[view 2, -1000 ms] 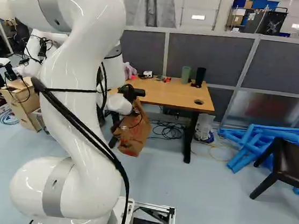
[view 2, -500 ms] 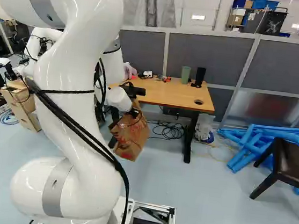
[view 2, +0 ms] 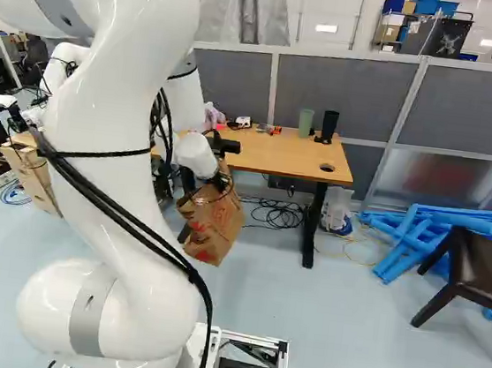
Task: Pick up the bag on the ground and place it on the table
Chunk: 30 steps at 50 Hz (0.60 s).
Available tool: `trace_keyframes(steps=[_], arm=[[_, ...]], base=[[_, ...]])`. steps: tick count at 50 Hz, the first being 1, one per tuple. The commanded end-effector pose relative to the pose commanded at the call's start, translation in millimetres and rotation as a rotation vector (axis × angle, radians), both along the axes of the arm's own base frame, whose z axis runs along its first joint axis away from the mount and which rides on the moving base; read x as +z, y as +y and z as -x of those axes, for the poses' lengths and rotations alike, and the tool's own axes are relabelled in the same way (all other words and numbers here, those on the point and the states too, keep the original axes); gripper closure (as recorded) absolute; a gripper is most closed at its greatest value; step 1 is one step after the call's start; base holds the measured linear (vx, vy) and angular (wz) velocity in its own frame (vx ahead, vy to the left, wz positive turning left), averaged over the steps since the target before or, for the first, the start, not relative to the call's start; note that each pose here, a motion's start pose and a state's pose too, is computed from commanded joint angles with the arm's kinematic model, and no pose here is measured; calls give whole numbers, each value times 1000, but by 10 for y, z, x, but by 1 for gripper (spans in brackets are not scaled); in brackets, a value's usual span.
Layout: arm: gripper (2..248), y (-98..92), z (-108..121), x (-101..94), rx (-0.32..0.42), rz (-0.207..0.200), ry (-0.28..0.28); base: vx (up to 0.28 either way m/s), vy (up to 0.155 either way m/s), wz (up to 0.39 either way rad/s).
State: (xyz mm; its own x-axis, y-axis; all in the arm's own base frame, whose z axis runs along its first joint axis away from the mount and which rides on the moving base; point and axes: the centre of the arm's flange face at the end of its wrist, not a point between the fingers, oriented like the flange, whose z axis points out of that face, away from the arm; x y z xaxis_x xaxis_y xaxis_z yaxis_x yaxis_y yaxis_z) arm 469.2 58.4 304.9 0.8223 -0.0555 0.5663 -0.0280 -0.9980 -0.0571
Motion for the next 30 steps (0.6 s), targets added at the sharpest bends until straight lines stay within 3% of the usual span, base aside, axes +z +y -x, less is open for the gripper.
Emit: trace_keyframes(steps=[30], arm=[[225, -54, -142, 341, -14, -11, -52]], base=[[0, 0, 0]])
